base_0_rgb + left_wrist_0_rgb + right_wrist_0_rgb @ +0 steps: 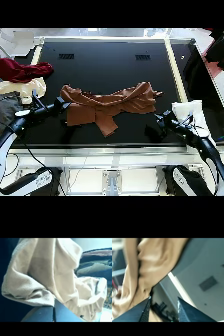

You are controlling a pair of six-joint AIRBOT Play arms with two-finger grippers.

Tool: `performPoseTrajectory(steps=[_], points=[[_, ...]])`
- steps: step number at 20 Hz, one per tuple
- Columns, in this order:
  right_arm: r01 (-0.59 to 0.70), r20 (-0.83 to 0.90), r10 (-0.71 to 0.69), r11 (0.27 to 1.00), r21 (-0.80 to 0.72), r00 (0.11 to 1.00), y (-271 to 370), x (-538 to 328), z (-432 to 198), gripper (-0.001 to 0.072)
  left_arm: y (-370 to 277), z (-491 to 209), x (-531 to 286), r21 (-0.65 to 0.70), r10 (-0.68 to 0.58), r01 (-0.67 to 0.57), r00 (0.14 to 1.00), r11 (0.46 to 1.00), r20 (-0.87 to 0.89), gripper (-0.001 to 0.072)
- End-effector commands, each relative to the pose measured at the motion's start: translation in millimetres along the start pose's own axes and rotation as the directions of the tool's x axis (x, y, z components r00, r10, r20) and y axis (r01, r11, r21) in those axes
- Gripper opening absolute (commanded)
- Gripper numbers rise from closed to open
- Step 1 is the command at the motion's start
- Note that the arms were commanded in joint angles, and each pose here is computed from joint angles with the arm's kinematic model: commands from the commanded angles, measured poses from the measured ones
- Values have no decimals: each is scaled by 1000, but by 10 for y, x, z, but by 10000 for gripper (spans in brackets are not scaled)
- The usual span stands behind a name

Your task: Fold the shirts.

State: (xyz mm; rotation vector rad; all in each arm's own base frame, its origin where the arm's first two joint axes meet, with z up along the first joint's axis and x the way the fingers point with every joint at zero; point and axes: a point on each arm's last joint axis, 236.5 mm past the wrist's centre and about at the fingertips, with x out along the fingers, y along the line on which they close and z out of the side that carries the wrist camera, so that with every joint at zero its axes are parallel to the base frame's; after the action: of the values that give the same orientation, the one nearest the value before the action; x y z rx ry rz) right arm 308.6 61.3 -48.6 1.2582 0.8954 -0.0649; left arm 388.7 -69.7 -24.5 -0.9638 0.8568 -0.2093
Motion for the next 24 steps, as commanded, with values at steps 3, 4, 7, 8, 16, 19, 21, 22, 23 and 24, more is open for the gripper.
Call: performPoseTrajectory(steps=[3,4,7,8,16,19,21,22,23,24], points=[[70,32,-70,998,4,997,-122,523,201,362,-64,12,-42,21,-9,9,1000,1000,7,7],[71,19,-70,997,-23,997,-50,627,252,361,-67,8,-42,21,-11,11,1000,1000,6,7],[70,4,-69,995,-68,998,94,844,371,361,-67,7,-42,21,-11,11,1000,1000,5,7],[72,0,-72,995,-68,997,100,882,392,361,-65,9,-43,22,-10,10,1000,1000,6,7],[65,-49,-71,993,-100,996,105,872,277,361,-47,-5,-43,32,-3,3,1000,999,0,7],[43,-26,-48,989,-144,999,209,727,380,360,-48,-6,-42,32,-3,3,1000,999,0,7],[54,6,-54,980,-191,999,221,538,530,316,-46,-4,-43,32,-2,2,1000,999,0,7],[82,4,-83,976,-203,997,154,464,556,300,-46,-4,-43,32,-2,2,1000,999,0,7],[122,-8,-126,971,-205,992,33,421,546,303,-47,-4,-43,32,-2,2,1000,999,1,7],[156,-18,-163,967,-203,987,-76,415,510,305,-46,-4,-43,32,-2,2,1000,999,0,7]])
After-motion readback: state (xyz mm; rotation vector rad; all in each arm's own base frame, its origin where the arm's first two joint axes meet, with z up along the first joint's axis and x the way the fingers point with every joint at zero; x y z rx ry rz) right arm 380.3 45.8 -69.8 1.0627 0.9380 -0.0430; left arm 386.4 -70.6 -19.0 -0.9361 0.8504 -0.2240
